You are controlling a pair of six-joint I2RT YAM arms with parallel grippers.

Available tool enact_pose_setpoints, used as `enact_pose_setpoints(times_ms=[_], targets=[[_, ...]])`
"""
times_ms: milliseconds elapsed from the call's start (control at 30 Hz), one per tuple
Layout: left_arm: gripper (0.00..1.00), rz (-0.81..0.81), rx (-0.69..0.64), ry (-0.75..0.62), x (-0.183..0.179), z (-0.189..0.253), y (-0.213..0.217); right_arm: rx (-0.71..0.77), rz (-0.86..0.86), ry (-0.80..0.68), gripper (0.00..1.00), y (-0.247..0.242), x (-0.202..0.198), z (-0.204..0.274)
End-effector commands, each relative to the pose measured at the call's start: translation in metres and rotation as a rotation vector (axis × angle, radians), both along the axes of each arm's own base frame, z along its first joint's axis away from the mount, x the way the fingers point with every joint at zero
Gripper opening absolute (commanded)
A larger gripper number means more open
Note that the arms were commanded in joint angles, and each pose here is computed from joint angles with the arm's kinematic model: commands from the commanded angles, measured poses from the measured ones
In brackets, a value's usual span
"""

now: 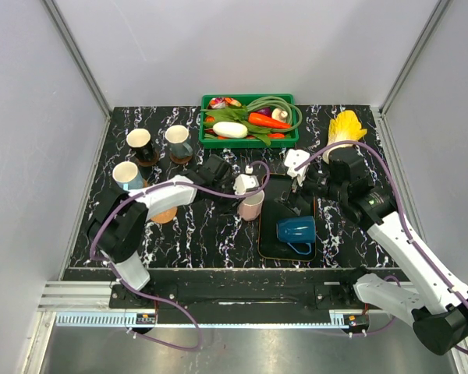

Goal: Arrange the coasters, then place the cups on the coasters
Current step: Pick up the cup at the center of the board.

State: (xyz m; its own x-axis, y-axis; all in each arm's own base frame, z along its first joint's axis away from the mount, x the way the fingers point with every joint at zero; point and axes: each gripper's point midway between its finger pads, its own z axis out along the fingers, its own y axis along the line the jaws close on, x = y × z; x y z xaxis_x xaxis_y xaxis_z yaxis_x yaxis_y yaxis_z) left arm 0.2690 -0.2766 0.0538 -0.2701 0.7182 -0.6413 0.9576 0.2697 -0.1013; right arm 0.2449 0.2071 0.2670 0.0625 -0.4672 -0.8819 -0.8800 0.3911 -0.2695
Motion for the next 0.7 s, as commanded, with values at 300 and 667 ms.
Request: enact_pose_setpoints(times_ms=[300, 667], targets=[[0.00, 0.236, -0.036, -0.331, 0.033, 0.080, 0.047, 0.008, -0.069, -0.051, 1.00, -0.011, 0.008, 0.008], [0.00, 0.571, -0.049, -0.434, 0.040, 0.095, 0.154, 0.022, -0.073, -0.036, 1.00, -0.012, 0.003, -0.007]])
